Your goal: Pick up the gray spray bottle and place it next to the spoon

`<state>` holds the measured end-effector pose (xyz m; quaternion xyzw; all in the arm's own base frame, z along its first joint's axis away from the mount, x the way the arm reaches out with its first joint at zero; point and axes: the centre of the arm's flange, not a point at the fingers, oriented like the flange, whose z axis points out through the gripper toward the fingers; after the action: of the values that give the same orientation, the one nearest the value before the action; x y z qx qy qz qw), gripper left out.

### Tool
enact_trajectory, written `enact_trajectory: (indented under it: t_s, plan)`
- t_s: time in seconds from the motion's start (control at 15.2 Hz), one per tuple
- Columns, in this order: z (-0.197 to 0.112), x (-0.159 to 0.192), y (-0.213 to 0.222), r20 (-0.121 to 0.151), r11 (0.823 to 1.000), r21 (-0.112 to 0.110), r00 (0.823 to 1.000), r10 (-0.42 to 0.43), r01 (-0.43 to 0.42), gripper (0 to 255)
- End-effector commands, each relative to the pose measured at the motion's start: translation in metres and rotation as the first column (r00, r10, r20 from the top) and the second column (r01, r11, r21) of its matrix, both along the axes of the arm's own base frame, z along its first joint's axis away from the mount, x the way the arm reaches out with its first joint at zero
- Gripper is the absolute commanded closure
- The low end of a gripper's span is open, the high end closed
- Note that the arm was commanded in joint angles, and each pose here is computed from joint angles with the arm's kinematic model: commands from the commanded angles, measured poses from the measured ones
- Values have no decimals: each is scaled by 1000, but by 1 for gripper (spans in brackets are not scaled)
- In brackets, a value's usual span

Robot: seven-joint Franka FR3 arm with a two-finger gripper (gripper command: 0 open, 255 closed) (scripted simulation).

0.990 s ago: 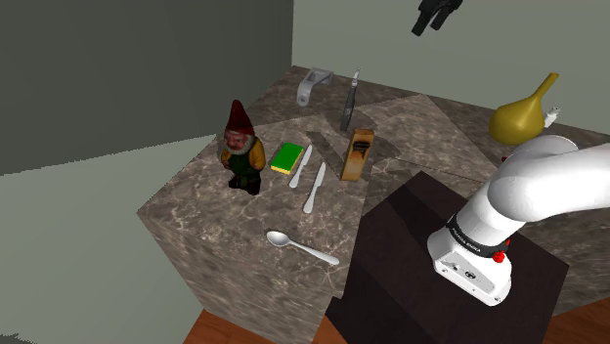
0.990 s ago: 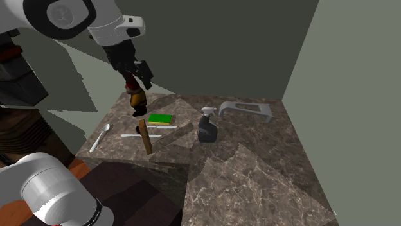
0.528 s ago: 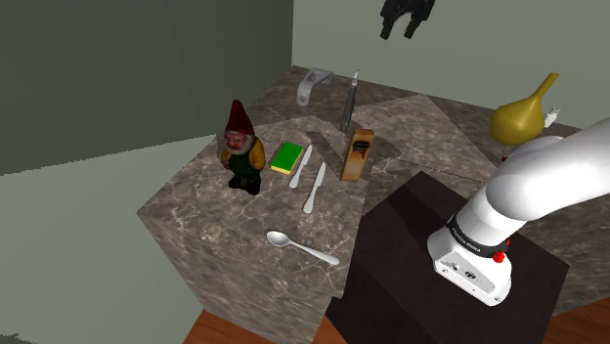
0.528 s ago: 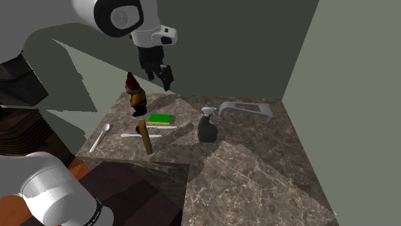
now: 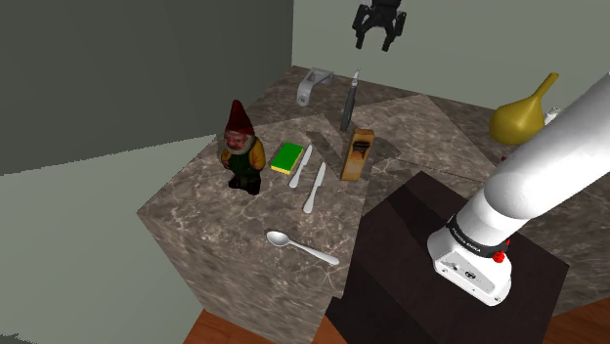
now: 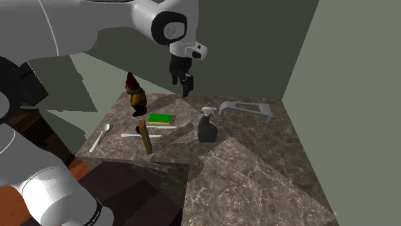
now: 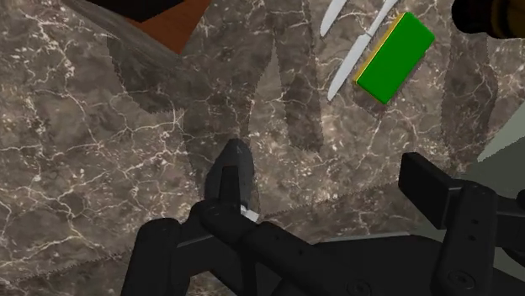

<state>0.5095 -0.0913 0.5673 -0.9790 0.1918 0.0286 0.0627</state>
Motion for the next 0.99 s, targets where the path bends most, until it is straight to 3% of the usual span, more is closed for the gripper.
enact_trajectory:
  t_s: [0.0, 0.2, 0.46, 0.66, 0.92]
  plan:
    - [-21, 23, -15, -45, 998, 20, 997, -61, 62, 0]
    - [-51, 54, -36, -110, 987, 46, 983, -147, 153, 0]
    - [-94, 89, -67, -200, 959, 71, 946, -255, 273, 0]
    - [-129, 111, -91, -267, 929, 81, 906, -330, 362, 0]
    - [-179, 132, -124, -356, 875, 85, 835, -420, 476, 0]
